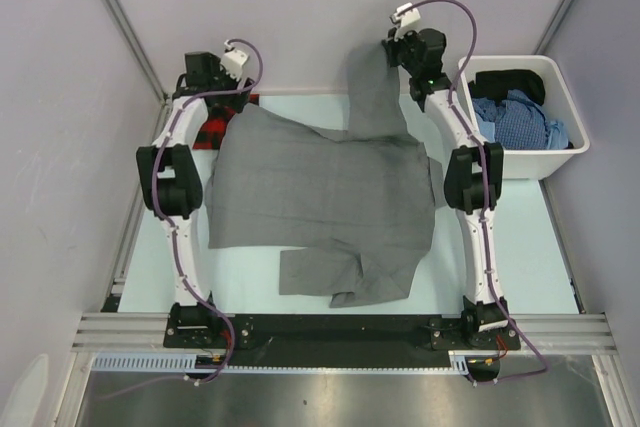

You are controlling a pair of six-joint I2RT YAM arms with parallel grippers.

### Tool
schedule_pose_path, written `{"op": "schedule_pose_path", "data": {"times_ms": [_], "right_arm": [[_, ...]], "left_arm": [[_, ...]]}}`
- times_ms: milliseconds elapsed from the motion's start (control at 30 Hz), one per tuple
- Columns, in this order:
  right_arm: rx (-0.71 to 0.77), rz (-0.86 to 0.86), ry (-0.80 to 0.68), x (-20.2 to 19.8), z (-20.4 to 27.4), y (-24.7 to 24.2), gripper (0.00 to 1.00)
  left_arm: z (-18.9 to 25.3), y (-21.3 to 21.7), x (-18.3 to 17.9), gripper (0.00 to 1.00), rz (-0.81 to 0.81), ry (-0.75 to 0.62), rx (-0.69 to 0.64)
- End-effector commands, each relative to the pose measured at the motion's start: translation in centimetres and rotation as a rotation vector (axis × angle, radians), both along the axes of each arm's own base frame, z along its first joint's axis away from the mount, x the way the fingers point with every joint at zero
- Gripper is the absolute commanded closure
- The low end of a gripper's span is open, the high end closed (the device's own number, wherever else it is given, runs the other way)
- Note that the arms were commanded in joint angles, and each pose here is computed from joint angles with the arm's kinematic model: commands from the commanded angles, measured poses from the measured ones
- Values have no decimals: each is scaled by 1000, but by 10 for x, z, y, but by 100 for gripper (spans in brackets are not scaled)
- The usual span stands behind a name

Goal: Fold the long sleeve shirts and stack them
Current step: Fold the shirt

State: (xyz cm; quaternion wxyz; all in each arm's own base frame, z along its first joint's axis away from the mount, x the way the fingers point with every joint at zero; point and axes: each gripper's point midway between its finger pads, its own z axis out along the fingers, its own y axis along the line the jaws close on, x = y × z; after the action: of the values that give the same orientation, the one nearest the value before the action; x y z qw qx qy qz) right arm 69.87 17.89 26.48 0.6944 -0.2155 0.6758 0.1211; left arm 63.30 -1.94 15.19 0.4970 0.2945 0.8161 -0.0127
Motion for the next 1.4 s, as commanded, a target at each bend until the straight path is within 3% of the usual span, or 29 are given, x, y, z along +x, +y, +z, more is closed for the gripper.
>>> {"op": "schedule_pose_path", "data": {"times_ms": [0,200,433,567,800,1100,1367], "right_arm": [[-50,-217,-461,8,116,-32,100],[-100,-226,-582,6,130,-28,100],[-113,-139,-557,-4,120,-13,100],[-113,-106,-531,-11,112,-8,100],[-45,-41,-517,-37,125,3,100],[60,41,-546,-87,175,10,100],[42,205,-538,-142,172,38,100]], "left_arm": [[38,0,26,10,-19,-175,48],[28,4,42,6,-35,-268,198],[-10,-38,24,4,-365,-200,319],[-18,-54,17,9,-486,-137,273],[-40,-70,16,13,-540,-97,207],[-64,-69,21,12,-548,-80,265],[-60,-81,14,12,-614,-111,273]]}}
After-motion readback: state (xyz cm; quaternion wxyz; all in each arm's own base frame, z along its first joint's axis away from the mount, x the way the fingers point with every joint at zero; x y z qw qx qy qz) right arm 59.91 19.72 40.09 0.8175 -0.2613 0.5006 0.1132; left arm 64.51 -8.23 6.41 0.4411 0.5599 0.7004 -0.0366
